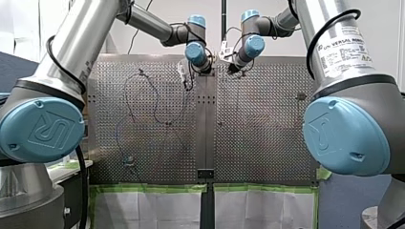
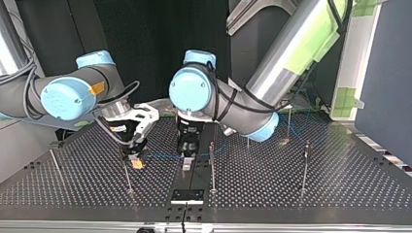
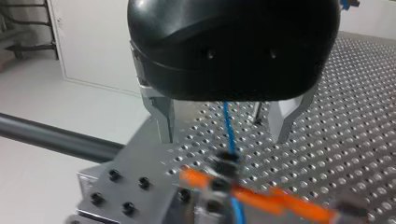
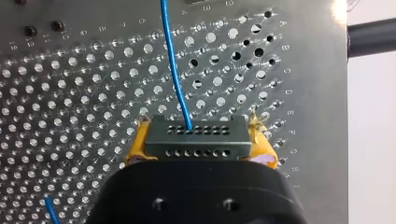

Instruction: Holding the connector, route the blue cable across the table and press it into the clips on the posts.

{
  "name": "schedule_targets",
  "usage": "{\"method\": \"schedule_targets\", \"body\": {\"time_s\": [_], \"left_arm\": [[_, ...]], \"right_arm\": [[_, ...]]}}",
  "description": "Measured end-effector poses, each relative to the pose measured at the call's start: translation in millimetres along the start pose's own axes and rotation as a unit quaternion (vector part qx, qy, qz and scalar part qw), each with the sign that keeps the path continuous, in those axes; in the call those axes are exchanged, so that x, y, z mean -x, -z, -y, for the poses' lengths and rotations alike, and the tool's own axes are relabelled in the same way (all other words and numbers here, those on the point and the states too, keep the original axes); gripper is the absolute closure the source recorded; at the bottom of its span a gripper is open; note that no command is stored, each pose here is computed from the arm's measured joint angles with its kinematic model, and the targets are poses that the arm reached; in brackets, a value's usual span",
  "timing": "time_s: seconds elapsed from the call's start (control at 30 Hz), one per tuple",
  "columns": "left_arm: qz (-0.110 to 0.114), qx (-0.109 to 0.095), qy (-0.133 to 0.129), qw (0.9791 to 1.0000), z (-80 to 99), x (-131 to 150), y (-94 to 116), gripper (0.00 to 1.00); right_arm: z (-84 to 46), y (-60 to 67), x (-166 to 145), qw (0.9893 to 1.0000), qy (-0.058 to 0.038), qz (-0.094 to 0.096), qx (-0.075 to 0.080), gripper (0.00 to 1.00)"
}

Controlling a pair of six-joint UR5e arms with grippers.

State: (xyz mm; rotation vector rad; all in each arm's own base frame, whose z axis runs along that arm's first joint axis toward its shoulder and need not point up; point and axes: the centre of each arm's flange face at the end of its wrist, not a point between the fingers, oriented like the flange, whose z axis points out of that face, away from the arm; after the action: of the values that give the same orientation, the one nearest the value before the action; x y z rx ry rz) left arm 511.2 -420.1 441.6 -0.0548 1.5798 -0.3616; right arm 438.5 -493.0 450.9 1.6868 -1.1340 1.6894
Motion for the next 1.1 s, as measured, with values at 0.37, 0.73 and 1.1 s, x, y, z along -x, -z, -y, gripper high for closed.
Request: {"method": "schedule_targets", "body": {"time_s": [0.37, 0.73, 1.1], "left_arm": [[0.004, 0.006, 0.001, 1.0000, 2.0, -17.9, -35.2, 0.00], [0.003, 0.022, -0.003, 0.9998, 4.8, -22.5, -33.9, 0.57], [0.004, 0.040, -0.004, 0.9992, 6.3, -23.5, -29.3, 1.00]], "right_arm": [[-1.7, -0.2, -0.5, 1.0000, 0.0003, 0.000, 0.002, 1.00], [-1.7, -0.2, -0.4, 1.0000, -0.0001, 0.000, 0.001, 1.00], [-1.5, -0.2, -0.3, 1.0000, 0.0002, 0.000, 0.001, 1.00]]}}
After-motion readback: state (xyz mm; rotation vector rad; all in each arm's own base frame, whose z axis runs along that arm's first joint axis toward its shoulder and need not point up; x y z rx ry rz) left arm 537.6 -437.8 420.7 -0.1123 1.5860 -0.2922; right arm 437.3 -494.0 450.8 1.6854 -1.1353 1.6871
